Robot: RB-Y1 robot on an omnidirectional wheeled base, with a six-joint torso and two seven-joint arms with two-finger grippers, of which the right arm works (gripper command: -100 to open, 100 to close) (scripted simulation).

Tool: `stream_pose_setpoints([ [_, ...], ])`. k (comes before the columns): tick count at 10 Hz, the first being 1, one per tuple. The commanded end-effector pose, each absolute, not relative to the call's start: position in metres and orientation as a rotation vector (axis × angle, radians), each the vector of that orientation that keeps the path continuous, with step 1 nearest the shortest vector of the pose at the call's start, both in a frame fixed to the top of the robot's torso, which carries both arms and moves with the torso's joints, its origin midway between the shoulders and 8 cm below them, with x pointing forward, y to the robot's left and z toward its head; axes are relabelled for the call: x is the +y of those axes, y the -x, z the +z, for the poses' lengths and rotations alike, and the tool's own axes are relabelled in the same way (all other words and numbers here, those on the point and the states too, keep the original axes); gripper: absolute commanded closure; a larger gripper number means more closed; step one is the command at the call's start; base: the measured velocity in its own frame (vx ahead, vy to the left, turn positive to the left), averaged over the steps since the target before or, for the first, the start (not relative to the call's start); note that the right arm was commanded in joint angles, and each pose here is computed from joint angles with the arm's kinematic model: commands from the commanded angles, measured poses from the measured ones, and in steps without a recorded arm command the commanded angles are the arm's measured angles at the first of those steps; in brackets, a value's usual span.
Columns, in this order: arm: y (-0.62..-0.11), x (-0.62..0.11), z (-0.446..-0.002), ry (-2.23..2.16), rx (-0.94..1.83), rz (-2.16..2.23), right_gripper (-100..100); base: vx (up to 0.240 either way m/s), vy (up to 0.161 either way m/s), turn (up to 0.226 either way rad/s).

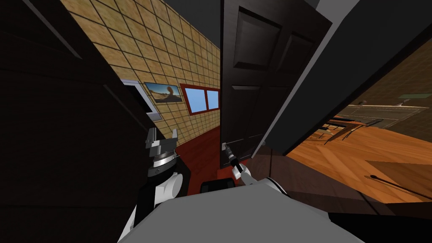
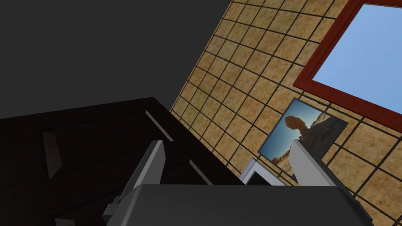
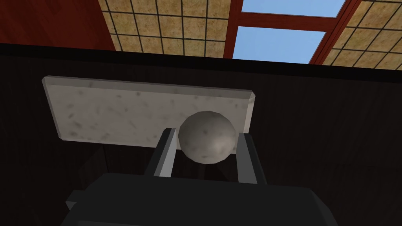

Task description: Push the door open

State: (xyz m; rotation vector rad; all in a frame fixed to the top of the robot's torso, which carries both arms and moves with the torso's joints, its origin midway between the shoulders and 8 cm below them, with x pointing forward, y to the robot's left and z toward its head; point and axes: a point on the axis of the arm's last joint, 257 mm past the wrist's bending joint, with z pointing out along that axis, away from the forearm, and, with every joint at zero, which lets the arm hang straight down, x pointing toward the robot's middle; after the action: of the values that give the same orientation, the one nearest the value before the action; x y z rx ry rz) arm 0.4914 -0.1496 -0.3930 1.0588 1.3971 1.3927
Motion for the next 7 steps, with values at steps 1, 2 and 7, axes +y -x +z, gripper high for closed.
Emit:
stream_pose_setpoints([
  [1,-0.492,-0.15,-0.392,-1.057,1.394,1.395,100,0.0,0.0,0.0],
  [2,-0.493,-0.159,-0.393,-1.058,1.394,1.374,100,0.112,0.017,-0.081],
  [7,-0.494,-0.167,-0.393,-1.056,1.39,1.357,100,0.13,0.007,-0.052],
])
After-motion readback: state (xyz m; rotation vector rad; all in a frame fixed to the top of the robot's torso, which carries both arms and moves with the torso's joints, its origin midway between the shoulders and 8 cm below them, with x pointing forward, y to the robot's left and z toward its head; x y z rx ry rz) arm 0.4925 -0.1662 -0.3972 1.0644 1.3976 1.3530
